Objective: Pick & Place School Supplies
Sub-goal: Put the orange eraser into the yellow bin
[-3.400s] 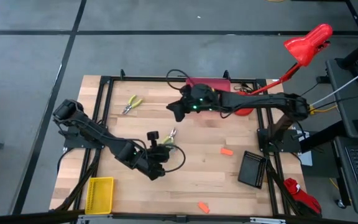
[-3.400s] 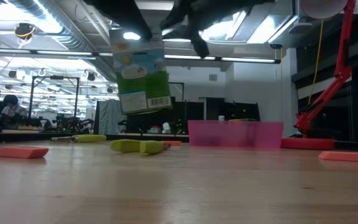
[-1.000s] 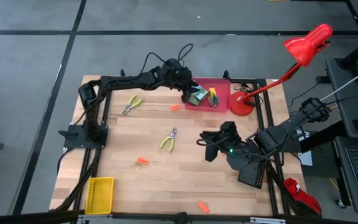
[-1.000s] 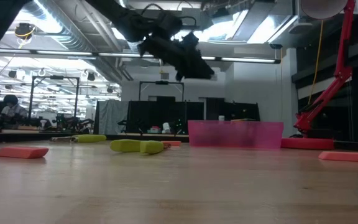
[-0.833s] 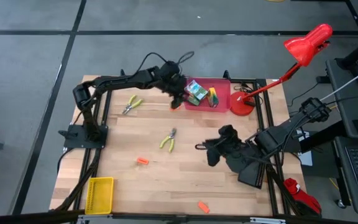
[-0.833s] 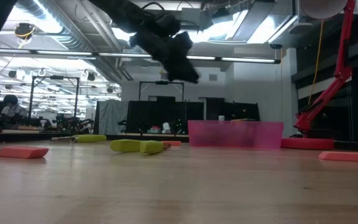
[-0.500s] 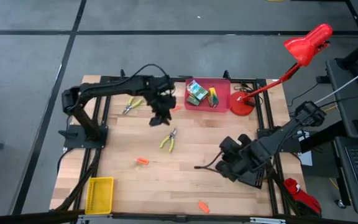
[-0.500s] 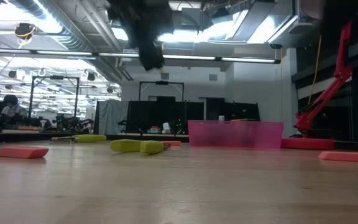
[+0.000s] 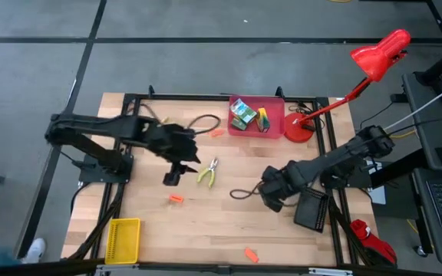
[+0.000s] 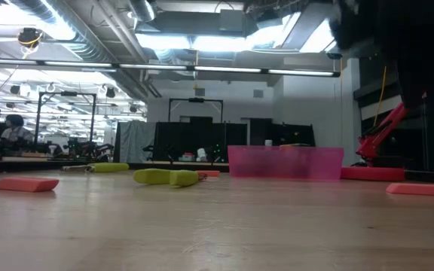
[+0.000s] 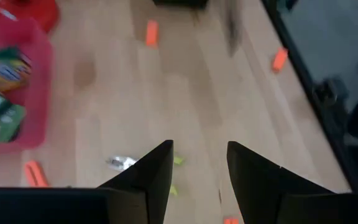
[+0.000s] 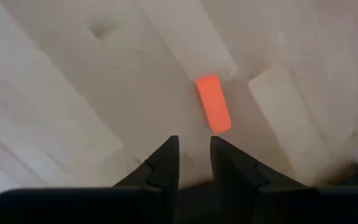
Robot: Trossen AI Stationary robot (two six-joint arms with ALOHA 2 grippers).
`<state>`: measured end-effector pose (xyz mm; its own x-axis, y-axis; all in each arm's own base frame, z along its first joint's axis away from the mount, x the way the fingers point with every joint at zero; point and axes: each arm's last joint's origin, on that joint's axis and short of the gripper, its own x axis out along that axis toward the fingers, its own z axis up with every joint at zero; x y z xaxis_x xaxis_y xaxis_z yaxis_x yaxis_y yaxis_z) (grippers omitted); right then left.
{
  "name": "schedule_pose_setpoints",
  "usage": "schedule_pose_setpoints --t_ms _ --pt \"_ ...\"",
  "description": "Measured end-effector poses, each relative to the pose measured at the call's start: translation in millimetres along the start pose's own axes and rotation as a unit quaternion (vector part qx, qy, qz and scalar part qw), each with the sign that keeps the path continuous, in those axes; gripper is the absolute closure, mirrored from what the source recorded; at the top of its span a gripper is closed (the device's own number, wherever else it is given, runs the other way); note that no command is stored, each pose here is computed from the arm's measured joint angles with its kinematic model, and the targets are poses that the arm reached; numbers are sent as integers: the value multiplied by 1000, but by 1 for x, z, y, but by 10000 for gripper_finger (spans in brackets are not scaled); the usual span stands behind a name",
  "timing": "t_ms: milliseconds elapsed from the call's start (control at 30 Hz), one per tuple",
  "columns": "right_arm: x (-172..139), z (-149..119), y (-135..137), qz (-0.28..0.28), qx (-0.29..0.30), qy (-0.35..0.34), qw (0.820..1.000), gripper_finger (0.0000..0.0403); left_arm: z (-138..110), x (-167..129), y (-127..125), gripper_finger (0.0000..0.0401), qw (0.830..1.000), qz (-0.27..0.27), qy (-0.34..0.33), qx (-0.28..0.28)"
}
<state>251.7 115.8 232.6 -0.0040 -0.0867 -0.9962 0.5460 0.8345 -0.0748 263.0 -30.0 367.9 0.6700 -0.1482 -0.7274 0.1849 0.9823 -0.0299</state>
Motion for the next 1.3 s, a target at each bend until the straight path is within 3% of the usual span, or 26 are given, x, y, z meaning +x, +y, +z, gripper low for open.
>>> schedule_pose_setpoints --t_ms 100,233,300,533,733,933,1067,1300 --pt "20 2 -8 14 0 33 999 293 -1 -17 -15 251 999 19 -27 -13" --pt "34 2 -3 105 -45 2 993 270 0 -24 -35 251 998 19 -50 -37" --pt "40 -2 -5 121 -75 -11 990 262 2 -24 -46 251 997 15 -63 -45" --pt "43 -19 -27 115 -137 -3 984 249 10 -17 -79 251 988 26 -119 -98" --pt "34 -31 -50 112 -157 -51 980 238 15 -5 -100 251 973 14 -142 -180" --pt "34 -48 -76 163 -158 -89 970 224 16 1 -110 251 962 25 -161 -218" --pt "34 -56 -89 179 -159 -105 965 222 14 -1 -116 251 960 44 -170 -217" --pt "42 -56 -88 140 -185 -150 961 222 4 -1 -121 251 969 81 -143 -187"
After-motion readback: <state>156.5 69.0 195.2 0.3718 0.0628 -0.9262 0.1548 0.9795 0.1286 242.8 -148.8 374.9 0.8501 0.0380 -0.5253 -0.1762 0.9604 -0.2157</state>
